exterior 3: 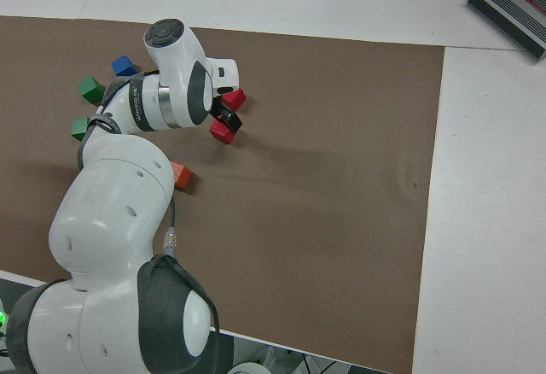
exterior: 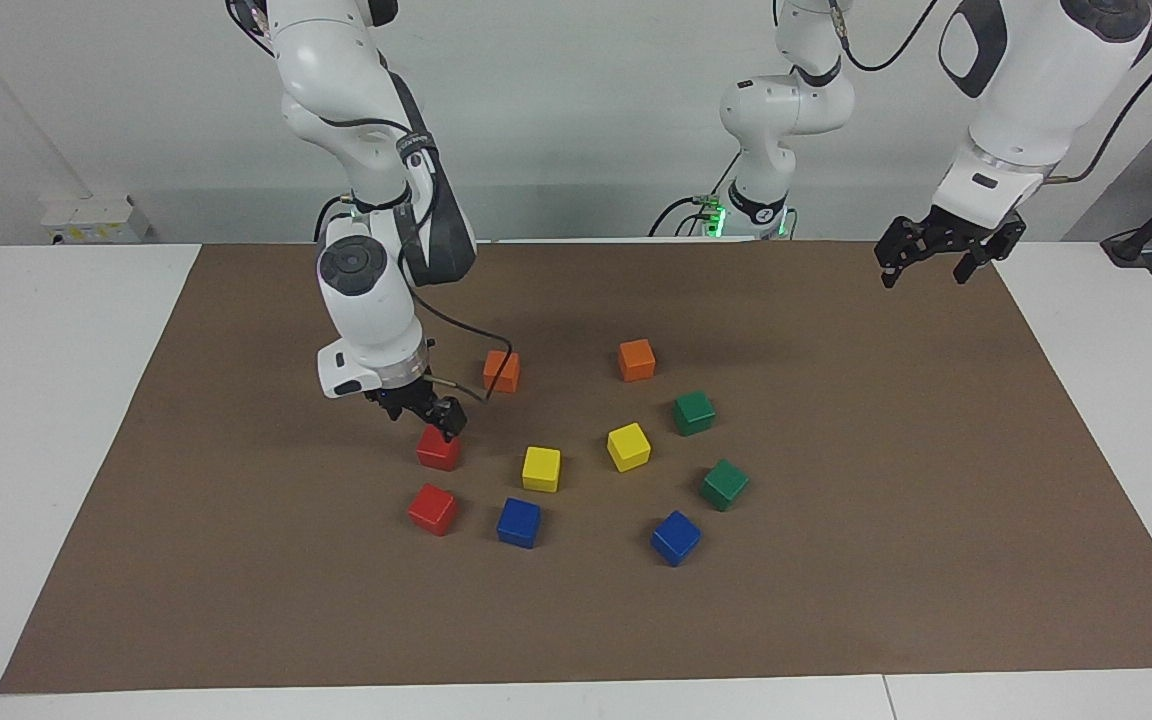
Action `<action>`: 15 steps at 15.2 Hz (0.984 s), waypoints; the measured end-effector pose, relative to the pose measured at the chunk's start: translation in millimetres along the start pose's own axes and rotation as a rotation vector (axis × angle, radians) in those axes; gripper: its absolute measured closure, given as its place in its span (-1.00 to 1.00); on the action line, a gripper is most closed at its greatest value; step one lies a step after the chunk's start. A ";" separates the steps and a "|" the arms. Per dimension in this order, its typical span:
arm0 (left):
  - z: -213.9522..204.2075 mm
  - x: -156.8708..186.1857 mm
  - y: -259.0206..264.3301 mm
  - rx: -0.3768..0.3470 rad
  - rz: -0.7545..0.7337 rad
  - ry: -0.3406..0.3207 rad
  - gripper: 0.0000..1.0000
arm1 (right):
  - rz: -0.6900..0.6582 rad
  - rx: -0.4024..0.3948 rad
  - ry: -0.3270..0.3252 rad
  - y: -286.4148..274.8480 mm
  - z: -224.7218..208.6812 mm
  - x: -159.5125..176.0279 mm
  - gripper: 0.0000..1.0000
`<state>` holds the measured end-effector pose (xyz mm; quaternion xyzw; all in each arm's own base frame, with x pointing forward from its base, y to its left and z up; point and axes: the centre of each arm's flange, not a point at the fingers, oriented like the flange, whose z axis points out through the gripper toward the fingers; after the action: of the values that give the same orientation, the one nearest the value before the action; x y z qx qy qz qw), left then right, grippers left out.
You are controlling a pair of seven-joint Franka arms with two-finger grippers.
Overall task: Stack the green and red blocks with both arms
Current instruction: 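Reach the right gripper to a red cube and grasp it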
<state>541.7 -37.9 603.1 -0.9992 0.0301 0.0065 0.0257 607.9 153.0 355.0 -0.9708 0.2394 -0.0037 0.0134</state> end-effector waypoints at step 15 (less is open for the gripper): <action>0.0 0.0 0.0 0.000 0.000 0.000 -1.00 | -0.002 -0.006 0.006 -16.7 51.0 -3.7 -0.74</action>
<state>541.7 -37.9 603.1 -0.9992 0.0301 0.0066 0.0257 613.0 170.8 304.5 -0.9711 0.2383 -0.0061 0.0100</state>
